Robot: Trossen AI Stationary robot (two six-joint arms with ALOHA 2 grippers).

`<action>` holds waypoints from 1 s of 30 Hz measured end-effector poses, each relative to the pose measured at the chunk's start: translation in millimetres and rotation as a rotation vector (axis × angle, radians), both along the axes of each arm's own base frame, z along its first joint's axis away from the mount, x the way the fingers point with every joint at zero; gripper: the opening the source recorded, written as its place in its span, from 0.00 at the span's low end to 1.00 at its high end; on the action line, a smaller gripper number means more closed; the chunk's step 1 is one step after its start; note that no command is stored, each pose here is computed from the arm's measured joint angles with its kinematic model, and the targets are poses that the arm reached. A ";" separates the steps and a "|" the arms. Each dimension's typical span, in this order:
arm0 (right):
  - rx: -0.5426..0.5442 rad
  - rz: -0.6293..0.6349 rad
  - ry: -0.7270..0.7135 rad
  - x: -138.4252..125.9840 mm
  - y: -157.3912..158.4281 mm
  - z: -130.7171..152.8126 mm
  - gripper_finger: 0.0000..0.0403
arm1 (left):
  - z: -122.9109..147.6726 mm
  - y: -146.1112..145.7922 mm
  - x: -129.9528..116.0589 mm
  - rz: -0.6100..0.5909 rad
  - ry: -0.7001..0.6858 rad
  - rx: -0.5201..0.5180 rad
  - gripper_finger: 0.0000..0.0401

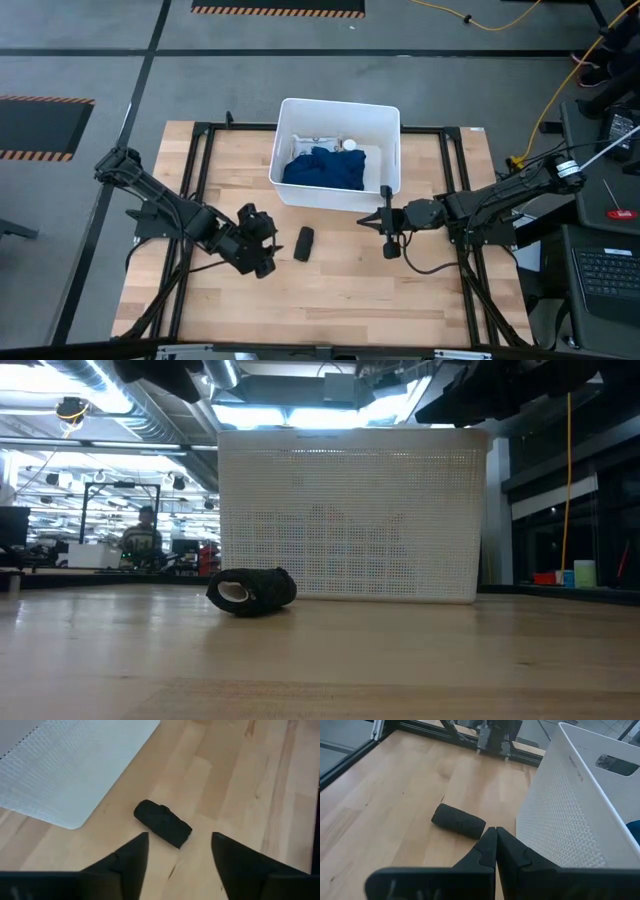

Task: Pick & place medical supplies in basket/bin
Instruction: Put the black bandage into the white bin

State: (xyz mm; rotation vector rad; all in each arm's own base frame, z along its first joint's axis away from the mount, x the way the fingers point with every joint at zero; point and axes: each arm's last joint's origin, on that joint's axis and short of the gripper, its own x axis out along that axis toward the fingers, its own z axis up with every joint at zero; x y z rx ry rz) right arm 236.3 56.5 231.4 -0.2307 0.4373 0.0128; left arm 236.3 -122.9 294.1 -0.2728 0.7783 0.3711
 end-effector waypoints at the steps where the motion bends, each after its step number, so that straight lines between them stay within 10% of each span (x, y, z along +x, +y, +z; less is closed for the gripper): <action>1: 0.000 0.000 0.000 0.0 0.0 0.0 0.02 | 0.0 0.1 0.1 0.001 -0.001 0.000 0.55; 13: 0.000 0.000 0.003 -0.1 0.0 -0.6 0.02 | -2.5 2.3 8.8 0.127 -0.061 -0.071 0.64; 30: -0.001 0.004 0.004 -0.2 0.2 -0.8 0.02 | -91.8 18.9 68.7 0.292 0.267 -0.213 0.64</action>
